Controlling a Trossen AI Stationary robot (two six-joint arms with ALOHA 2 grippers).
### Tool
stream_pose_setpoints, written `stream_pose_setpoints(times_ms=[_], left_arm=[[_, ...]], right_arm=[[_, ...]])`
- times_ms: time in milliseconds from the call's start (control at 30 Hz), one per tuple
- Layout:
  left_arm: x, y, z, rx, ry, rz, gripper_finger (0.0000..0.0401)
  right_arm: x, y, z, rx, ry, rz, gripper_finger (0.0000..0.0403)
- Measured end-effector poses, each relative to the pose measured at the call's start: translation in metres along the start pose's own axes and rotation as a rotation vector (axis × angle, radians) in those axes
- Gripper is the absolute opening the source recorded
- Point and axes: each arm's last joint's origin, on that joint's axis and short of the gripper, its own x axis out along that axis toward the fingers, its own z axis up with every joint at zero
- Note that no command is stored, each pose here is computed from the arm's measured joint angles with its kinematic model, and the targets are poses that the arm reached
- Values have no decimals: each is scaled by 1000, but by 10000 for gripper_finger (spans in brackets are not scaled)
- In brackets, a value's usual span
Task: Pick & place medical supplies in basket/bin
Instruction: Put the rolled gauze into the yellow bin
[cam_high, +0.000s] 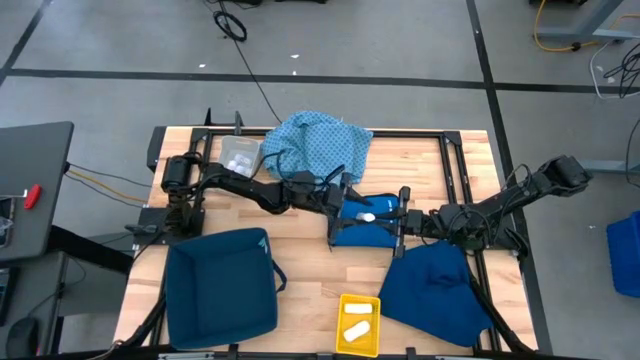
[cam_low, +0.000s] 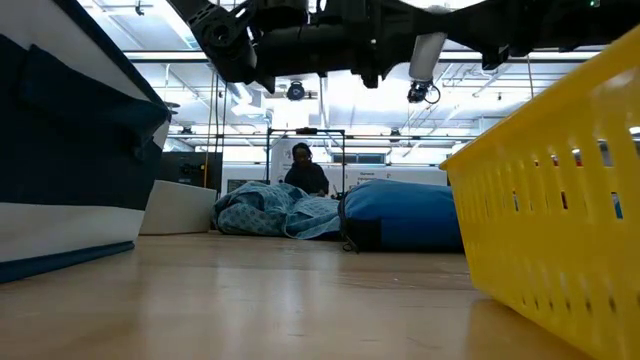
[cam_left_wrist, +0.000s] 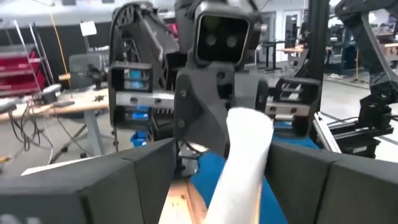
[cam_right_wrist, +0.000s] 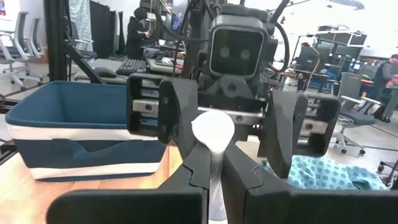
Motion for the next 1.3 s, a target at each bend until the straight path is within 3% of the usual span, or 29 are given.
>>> stream_pose_setpoints(times_ms=[233, 433, 933, 1100, 1300], left_arm=[[-15, -3, -6, 39, -60, -6, 218], [-62, -2, -3, 45, -231, 161, 217], [-159, -7, -29, 12, -43, 457, 217], [-189, -7, -37, -1, -54, 534, 217], [-210, -8, -45, -2, -58, 574, 217]], right_arm=[[0, 1, -3, -7, 28, 14, 15], [-1, 4, -6, 4, 57, 24, 15], [-2, 5, -6, 5, 60, 20, 15], [-3, 8, -6, 12, 61, 35, 15], [-5, 14, -8, 98, 78, 157, 14]])
